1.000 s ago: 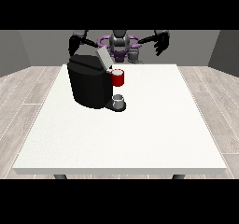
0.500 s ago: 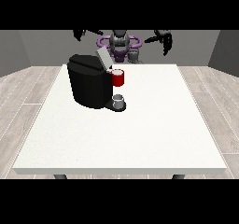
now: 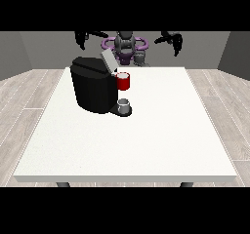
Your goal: Insert the coffee pod into the coffee machine and close the lid
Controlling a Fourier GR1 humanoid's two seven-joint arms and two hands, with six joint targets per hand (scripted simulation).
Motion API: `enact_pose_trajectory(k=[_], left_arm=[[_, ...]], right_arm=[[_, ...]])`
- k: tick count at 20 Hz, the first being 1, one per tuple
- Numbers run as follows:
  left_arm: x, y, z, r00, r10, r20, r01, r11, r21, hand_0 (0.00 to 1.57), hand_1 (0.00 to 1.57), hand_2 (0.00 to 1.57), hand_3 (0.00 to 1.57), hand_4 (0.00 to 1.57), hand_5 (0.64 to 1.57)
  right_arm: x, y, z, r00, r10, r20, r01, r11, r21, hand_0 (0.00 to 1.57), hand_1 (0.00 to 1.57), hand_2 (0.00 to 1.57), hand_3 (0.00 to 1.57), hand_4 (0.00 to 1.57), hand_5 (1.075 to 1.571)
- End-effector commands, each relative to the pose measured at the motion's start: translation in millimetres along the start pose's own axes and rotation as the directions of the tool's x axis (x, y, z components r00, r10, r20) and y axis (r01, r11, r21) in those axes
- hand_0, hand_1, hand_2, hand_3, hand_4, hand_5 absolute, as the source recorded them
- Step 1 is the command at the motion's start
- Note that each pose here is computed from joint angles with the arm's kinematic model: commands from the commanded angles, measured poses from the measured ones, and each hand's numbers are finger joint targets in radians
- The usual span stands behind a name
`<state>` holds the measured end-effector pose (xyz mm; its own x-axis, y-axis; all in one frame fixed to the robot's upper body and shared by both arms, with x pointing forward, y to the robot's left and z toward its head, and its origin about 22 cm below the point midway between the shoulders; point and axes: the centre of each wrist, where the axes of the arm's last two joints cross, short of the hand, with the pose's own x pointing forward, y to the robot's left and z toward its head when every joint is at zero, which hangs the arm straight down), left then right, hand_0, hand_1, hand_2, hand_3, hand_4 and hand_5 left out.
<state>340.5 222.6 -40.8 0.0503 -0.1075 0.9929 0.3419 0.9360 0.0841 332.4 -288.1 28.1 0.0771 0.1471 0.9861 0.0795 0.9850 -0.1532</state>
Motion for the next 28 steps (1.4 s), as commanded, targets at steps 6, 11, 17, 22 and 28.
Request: enact_pose_trajectory(k=[6, 11, 17, 22, 28], left_arm=[[27, -25, 6, 0.996, -0.007, 0.084, 0.008, 1.0, -0.013, 0.0, 0.0, 0.0, 0.0, 0.35, 1.571], [26, -19, 31, 0.996, -0.023, 0.084, 0.019, 0.999, 0.045, 0.0, 0.0, 0.0, 0.0, 0.3, 1.571], [48, 7, 36, 0.985, -0.067, 0.159, 0.047, 0.991, 0.128, 0.0, 0.0, 0.0, 0.0, 0.36, 1.571], [57, 10, 49, 0.985, -0.063, 0.158, 0.042, 0.99, 0.132, 0.0, 0.0, 0.0, 0.0, 0.38, 1.571], [52, 33, 60, 0.977, -0.132, 0.169, 0.097, 0.975, 0.198, 0.0, 0.0, 0.0, 0.0, 0.33, 1.571]], right_arm=[[16, -13, -31.2, 0.992, -0.117, -0.046, 0.116, 0.993, -0.031, 0.0, 0.0, 0.0, 0.0, 0.17, 1.571], [16, 33, -31.8, 0.997, -0.055, -0.062, 0.057, 0.998, 0.025, 0.0, 0.0, 0.0, 0.0, 0.0, 1.571], [39, 60, -41.3, 0.997, -0.058, 0.047, 0.051, 0.989, 0.14, 0.0, 0.0, 0.0, 0.0, 0.0, 1.571], [49, 54, -50.8, 0.997, -0.042, 0.059, 0.033, 0.987, 0.158, 0.0, 0.0, 0.0, 0.0, 0.0, 1.571], [74, 56, -59.1, 0.993, -0.026, 0.115, 0.004, 0.981, 0.194, 0.0, 0.0, 0.0, 0.0, 0.13, 1.571]])
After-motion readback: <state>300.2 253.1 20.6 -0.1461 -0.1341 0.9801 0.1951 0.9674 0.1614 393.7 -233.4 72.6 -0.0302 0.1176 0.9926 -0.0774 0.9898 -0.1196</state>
